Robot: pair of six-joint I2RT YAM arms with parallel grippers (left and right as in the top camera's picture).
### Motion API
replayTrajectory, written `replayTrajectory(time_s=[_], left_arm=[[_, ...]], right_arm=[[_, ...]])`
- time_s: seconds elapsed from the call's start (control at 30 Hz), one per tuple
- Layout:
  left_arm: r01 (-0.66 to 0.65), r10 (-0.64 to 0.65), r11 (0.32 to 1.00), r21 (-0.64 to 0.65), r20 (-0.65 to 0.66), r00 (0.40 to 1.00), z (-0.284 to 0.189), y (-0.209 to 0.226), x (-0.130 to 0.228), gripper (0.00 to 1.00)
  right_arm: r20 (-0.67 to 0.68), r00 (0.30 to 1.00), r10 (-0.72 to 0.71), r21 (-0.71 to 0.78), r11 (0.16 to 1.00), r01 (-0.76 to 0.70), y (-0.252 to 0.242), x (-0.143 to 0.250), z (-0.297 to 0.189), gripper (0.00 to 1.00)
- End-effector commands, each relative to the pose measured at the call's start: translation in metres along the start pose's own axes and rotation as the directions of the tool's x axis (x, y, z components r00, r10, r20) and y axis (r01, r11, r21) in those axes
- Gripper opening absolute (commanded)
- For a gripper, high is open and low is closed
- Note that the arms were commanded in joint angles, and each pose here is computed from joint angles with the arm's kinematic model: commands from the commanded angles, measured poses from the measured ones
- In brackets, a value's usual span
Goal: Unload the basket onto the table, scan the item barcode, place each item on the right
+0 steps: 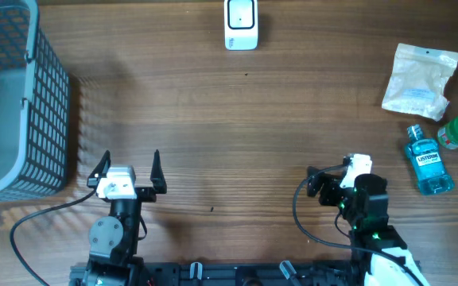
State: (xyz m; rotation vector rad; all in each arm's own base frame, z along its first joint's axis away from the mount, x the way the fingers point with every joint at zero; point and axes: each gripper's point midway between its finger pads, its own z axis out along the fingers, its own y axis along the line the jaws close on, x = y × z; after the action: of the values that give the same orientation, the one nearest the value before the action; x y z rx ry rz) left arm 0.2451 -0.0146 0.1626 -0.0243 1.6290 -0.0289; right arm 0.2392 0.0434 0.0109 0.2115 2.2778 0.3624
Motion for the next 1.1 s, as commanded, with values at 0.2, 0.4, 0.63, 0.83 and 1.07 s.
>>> replayTrajectory(time_s=[0.2, 0.4, 0.63, 0.83, 1.07], left_arm=[[0.024, -0.025, 0.999, -0.048, -0.006, 1.000, 0.001, 0.018, 0.003, 1.00], [0.025, -0.025, 0.999, -0.027, -0.005, 1.000, 0.001, 0.015, 0.003, 1.00], [0.025, -0.025, 0.999, -0.028, -0.005, 1.000, 0.001, 0.015, 0.003, 1.00], [0.025, -0.025, 0.999, -0.028, -0.005, 1.000, 0.001, 0.015, 0.003, 1.00], [0.025, -0.025, 0.999, -0.028, -0.005, 1.000, 0.001, 0.015, 0.003, 1.00]], right_arm=[[-0.130, 0.991, 0.028, 0.060, 0.998, -0.021, -0.014, 0.032, 0.006, 1.00], [-0.170, 0.985, 0.035, 0.076, 0.997, -0.022, -0.017, 0.042, 0.007, 1.00], [-0.171, 0.985, 0.035, 0.076, 0.997, -0.023, -0.018, 0.043, 0.007, 1.00], [-0.133, 0.991, 0.025, 0.062, 0.998, -0.017, -0.014, 0.033, 0.006, 1.00], [0.246, 0.967, -0.059, -0.008, 0.998, 0.063, 0.008, -0.050, -0.032, 1.00]])
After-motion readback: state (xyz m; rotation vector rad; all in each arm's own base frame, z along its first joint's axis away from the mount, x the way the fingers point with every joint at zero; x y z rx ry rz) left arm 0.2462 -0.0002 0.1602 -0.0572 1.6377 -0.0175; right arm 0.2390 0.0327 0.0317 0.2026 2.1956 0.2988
